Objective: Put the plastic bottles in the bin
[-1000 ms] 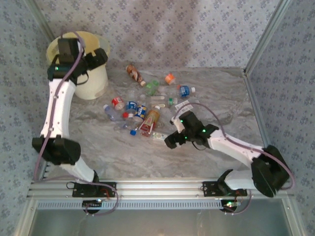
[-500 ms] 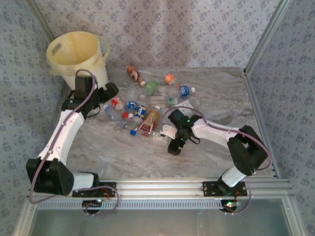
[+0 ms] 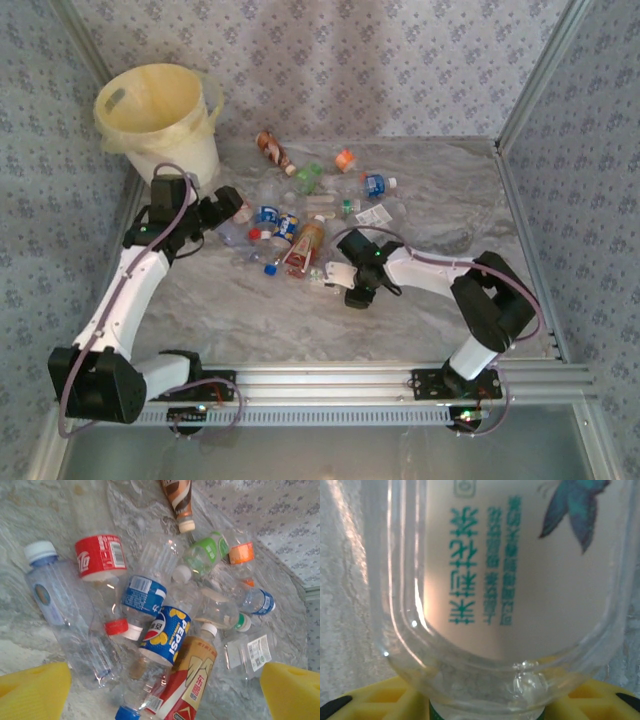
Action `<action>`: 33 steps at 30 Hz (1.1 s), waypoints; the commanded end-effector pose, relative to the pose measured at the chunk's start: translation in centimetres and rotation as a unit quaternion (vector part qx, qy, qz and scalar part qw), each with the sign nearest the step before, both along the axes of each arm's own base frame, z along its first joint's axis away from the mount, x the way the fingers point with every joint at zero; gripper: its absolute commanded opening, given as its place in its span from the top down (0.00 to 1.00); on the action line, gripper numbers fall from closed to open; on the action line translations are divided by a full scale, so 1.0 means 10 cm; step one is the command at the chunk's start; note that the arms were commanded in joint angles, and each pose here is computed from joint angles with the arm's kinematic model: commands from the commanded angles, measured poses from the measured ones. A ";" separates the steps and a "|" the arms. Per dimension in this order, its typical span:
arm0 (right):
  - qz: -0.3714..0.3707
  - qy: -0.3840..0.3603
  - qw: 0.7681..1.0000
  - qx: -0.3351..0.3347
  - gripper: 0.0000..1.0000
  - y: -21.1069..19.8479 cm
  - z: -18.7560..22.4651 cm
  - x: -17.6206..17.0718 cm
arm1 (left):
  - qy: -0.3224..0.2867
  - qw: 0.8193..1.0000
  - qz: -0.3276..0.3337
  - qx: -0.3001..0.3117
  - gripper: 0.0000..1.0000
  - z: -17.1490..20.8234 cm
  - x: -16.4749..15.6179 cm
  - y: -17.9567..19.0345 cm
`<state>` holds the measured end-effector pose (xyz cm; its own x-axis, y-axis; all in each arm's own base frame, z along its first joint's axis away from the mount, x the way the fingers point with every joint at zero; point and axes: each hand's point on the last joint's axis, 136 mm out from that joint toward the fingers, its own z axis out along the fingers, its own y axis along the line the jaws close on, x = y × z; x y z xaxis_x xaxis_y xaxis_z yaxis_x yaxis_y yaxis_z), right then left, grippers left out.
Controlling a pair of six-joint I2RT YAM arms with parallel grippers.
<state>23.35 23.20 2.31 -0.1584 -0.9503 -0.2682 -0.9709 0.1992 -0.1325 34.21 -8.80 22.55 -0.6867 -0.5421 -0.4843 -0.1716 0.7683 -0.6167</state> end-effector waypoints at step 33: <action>-0.204 -0.103 0.881 0.414 0.61 1.06 1.73 0.59 | -0.044 0.970 -0.219 -0.096 0.16 0.07 -0.08 -1.75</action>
<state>28.65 32.12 16.31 -0.3437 -0.3767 -0.8602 -0.7625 0.6467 0.0214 32.30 -25.95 21.61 -0.8599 -0.2838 -0.4244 0.1722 0.6213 -0.7644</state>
